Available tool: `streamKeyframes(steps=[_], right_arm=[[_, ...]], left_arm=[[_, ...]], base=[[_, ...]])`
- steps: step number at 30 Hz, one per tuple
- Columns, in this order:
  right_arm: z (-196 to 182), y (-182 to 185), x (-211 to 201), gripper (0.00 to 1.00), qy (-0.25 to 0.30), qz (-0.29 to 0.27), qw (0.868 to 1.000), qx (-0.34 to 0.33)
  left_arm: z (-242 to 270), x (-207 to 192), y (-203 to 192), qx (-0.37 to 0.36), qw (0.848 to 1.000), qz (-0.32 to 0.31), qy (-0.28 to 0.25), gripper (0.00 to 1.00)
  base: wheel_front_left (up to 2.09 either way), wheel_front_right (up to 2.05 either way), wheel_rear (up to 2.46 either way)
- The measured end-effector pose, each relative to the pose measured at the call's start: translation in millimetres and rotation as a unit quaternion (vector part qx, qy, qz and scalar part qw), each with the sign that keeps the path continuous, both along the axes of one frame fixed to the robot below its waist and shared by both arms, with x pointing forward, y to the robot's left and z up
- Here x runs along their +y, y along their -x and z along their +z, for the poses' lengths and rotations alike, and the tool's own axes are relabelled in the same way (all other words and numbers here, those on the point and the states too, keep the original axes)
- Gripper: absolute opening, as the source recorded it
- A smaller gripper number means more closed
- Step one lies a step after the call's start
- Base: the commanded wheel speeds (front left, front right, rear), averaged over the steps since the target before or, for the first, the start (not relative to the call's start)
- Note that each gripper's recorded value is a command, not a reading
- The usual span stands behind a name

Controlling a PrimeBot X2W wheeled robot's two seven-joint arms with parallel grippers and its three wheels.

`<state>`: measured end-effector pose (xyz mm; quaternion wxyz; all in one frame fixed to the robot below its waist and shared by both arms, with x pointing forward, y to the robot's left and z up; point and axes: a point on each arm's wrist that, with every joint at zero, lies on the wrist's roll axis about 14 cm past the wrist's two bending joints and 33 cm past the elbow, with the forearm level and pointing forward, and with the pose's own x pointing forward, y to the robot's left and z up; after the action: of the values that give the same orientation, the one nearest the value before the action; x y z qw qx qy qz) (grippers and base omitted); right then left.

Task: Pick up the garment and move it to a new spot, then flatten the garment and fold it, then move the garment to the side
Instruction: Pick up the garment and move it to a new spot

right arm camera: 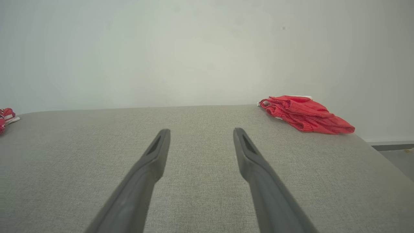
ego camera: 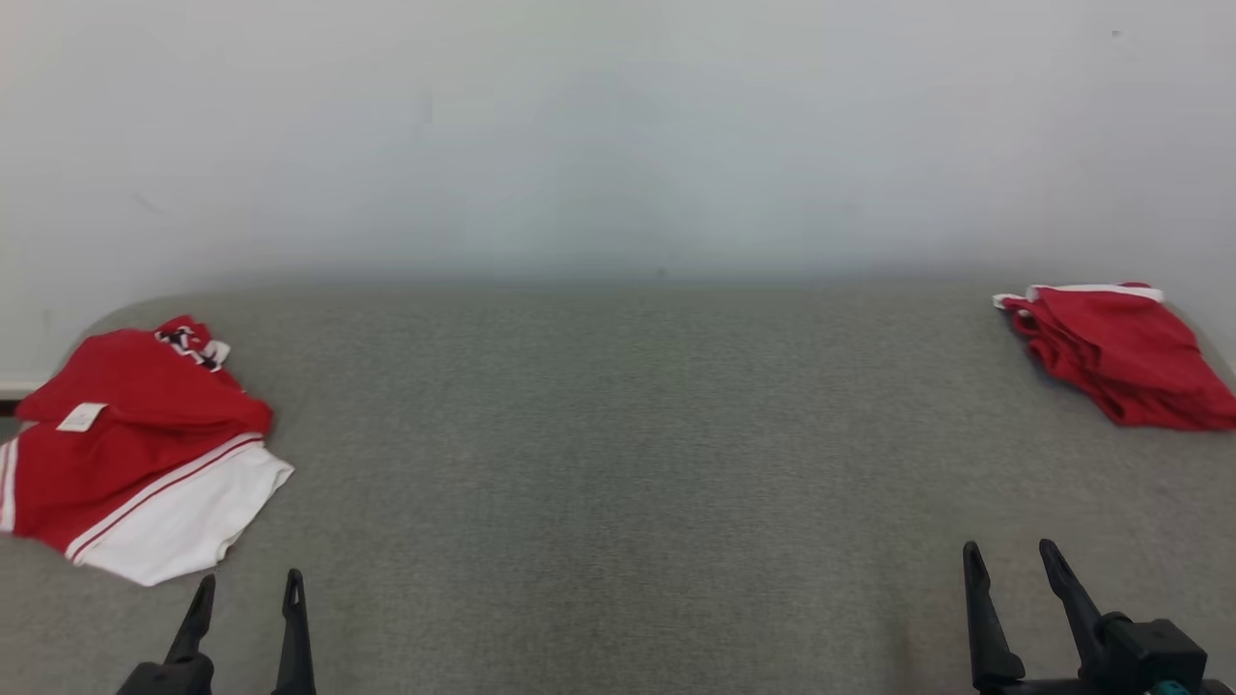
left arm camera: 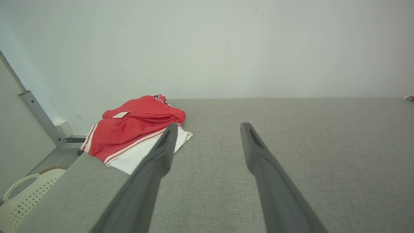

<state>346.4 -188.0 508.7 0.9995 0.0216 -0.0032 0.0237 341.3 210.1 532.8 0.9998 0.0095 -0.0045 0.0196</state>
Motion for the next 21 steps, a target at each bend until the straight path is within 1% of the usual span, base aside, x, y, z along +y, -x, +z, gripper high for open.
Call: streamKeyframes(steps=[3, 9, 15, 21], right_arm=[[-2.2, -5.2, 12.9, 1.0, -0.004, 0.02, 1.0, 0.003], [-4.8, -18.4, 50.0, 1.0, -0.012, 0.075, 0.997, 0.008], [-4.4, -28.8, 88.5, 1.0, -0.013, 0.131, 0.991, 0.01], [-6.3, -32.5, 130.9, 1.0, -0.014, 0.191, 0.981, 0.015]], left_arm=[[0.9, 12.8, 7.9, 0.0, 1.0, 0.02, 0.0, 1.0], [0.5, 58.3, 36.8, 0.001, 0.995, 0.097, 0.0, 1.0], [2.9, 100.9, 76.0, 0.001, 0.985, 0.171, -0.003, 1.0], [0.5, 129.4, 119.1, 0.007, 0.973, 0.232, -0.001, 1.0]], base=[[0.0, 0.0, 0.0], [0.0, 0.0, 0.0], [0.0, 0.0, 0.0], [0.0, 0.0, 0.0]])
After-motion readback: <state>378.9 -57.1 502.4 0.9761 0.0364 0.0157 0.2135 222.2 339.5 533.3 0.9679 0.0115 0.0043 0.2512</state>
